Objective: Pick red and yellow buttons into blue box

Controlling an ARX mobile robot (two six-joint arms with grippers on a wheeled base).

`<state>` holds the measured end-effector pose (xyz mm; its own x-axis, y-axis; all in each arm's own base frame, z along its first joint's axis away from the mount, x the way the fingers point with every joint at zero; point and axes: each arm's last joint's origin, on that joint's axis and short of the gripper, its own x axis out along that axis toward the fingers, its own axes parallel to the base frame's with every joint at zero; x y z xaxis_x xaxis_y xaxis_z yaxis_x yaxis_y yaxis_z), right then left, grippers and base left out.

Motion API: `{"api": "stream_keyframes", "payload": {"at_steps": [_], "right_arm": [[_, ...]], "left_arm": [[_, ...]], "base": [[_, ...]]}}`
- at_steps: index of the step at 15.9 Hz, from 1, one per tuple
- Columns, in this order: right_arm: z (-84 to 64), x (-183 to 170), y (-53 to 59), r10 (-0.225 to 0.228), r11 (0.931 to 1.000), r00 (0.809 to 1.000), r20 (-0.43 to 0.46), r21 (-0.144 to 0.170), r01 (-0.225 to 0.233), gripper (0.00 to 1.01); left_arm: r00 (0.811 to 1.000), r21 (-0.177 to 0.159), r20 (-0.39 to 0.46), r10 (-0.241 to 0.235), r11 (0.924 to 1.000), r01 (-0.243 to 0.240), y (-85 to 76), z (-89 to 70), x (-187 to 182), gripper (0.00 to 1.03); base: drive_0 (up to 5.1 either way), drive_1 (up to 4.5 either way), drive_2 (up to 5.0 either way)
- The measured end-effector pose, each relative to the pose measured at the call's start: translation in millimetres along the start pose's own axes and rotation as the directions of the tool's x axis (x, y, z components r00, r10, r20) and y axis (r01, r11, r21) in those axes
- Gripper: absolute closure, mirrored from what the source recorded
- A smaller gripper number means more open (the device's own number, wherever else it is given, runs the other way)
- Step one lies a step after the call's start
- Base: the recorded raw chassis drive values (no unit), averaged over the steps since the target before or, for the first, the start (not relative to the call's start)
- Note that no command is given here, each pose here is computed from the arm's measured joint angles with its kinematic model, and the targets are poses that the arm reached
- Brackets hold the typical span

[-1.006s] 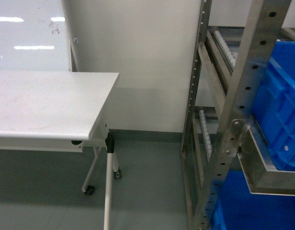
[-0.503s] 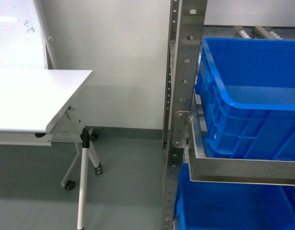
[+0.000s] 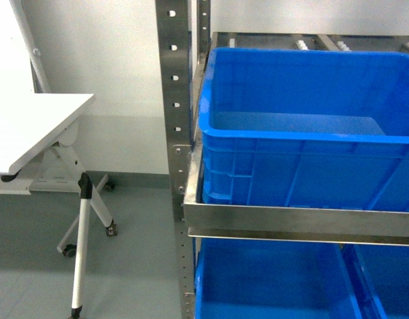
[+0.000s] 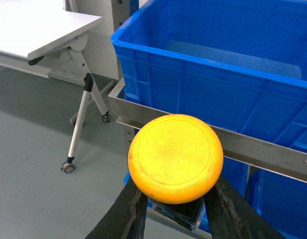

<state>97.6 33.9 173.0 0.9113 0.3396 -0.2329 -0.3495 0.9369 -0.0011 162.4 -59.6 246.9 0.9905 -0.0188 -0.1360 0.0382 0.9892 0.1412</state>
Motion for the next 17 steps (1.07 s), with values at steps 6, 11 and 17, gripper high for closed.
{"api": "stream_keyframes", "payload": {"at_steps": [6, 11, 17], "right_arm": [[0.0, 0.0, 0.0, 0.000, 1.0000, 1.000, 0.000, 0.000, 0.000, 0.76], [0.0, 0.0, 0.0, 0.000, 1.0000, 1.000, 0.000, 0.000, 0.000, 0.76], [0.0, 0.0, 0.0, 0.000, 1.0000, 1.000, 0.000, 0.000, 0.000, 0.76]], "left_arm": [[1.000, 0.000, -0.001, 0.000, 1.0000, 0.000, 0.0, -0.1, 0.0, 0.72], [1.000, 0.000, 0.001, 0.000, 1.0000, 0.000, 0.0, 0.1, 0.1, 0.72], [1.000, 0.000, -0.001, 0.001, 1.0000, -0.001, 0.1, -0.1, 0.1, 0.72]], "base": [[5.1, -3.19, -1.3], [5.1, -3.19, -1.3], [4.9, -3.44, -1.4]]}}
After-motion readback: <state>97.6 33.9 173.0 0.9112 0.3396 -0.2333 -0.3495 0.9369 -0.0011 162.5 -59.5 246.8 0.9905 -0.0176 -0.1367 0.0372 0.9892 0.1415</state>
